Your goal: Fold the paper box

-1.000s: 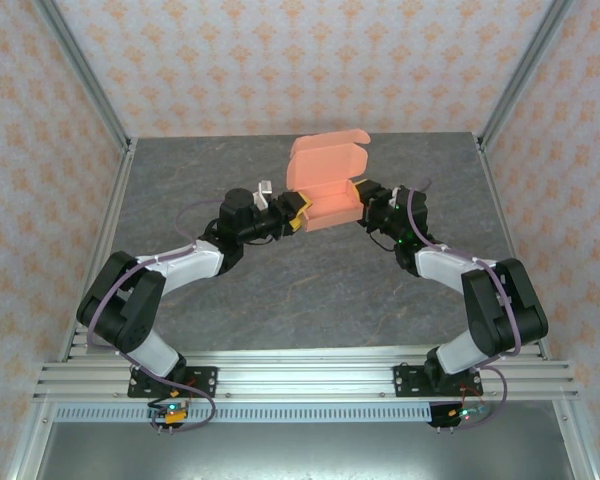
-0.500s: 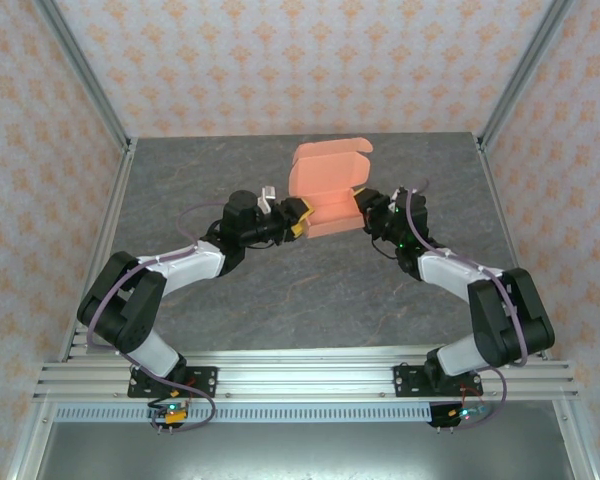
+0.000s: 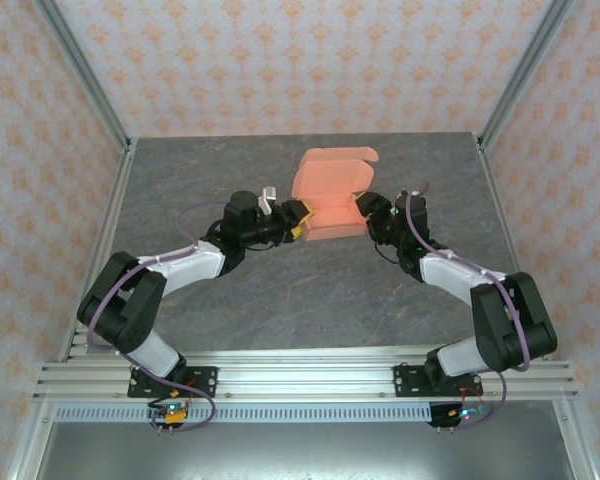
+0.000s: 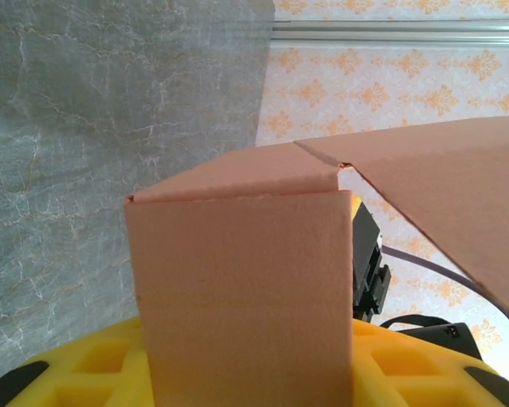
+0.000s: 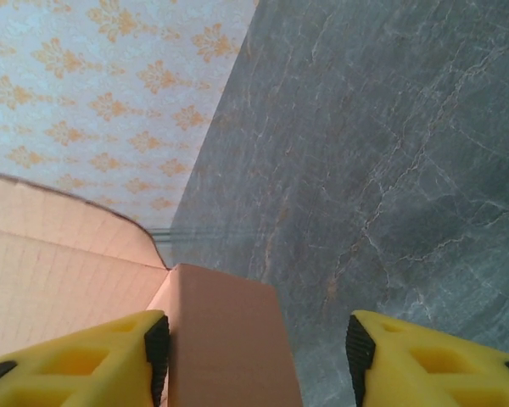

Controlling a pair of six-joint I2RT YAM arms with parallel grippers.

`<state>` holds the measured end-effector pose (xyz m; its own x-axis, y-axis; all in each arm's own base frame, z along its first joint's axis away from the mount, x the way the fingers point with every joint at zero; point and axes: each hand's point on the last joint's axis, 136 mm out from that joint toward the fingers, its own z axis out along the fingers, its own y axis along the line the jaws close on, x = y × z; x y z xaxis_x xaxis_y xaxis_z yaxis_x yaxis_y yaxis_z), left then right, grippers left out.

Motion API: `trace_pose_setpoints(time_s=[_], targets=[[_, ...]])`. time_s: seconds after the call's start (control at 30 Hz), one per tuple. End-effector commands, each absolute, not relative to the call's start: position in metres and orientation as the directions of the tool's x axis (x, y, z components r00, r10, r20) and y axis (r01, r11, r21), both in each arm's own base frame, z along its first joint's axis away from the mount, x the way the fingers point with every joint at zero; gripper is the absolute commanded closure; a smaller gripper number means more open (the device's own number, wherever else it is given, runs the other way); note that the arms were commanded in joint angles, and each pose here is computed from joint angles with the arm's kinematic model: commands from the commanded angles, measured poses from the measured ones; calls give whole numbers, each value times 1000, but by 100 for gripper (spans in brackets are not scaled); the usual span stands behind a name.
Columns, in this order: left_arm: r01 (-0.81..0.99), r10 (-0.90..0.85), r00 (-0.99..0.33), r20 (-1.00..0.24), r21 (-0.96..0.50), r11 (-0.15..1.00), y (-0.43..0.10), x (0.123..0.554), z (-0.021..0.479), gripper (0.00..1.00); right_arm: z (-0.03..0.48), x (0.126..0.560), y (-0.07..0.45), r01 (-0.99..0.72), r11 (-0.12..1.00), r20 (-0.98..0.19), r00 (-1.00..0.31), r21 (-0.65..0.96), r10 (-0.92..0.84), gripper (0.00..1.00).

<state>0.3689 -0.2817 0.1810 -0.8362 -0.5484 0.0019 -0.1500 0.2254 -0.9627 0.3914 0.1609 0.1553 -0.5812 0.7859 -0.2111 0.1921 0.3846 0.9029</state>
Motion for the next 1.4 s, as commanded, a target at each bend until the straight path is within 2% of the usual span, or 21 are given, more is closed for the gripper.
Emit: trace_pose_setpoints(time_s=[0.0,0.17,0.3,0.47,0.53,0.63,0.7,0.77,0.9,1.0,1.17,1.37], targets=[[-98,-556,-829,-58,-964,247,-279,379,182,66,180,390,160,140,366,-221,-587,920,779,32],[-124,-551,-832,-54,-952,281,-276,388,154,65,203,385,154,91,378,-251,-602,921,758,27],[-125,-532,-843,-80,-933,337,-273,393,127,65,207,377,137,76,530,-388,-596,844,703,26],[-39,-404,-897,-180,-877,479,-272,388,92,62,204,369,114,52,746,-585,-585,664,562,26],[-44,-367,-916,-163,-868,495,-271,387,76,60,211,365,106,20,799,-652,-565,601,506,26],[-56,-346,-929,-132,-874,483,-269,388,67,54,210,366,101,-28,865,-726,-557,501,403,25],[-74,-329,-937,-115,-857,510,-265,387,51,40,209,370,98,-62,892,-768,-537,448,349,24],[-46,-298,-944,-141,-838,543,-262,385,53,26,210,373,101,-133,905,-812,-507,403,287,24],[17,-272,-931,-245,-771,637,-242,388,70,19,205,379,114,-286,915,-880,-456,284,131,24],[38,-277,-910,-308,-728,685,-223,389,81,17,187,383,129,-389,894,-874,-486,224,7,24],[110,-243,-860,-448,-629,770,-201,386,101,17,154,392,154,-528,818,-801,-579,226,-153,26],[210,-173,-824,-540,-575,791,-206,386,124,18,158,405,166,-602,770,-810,-549,210,-208,27]])
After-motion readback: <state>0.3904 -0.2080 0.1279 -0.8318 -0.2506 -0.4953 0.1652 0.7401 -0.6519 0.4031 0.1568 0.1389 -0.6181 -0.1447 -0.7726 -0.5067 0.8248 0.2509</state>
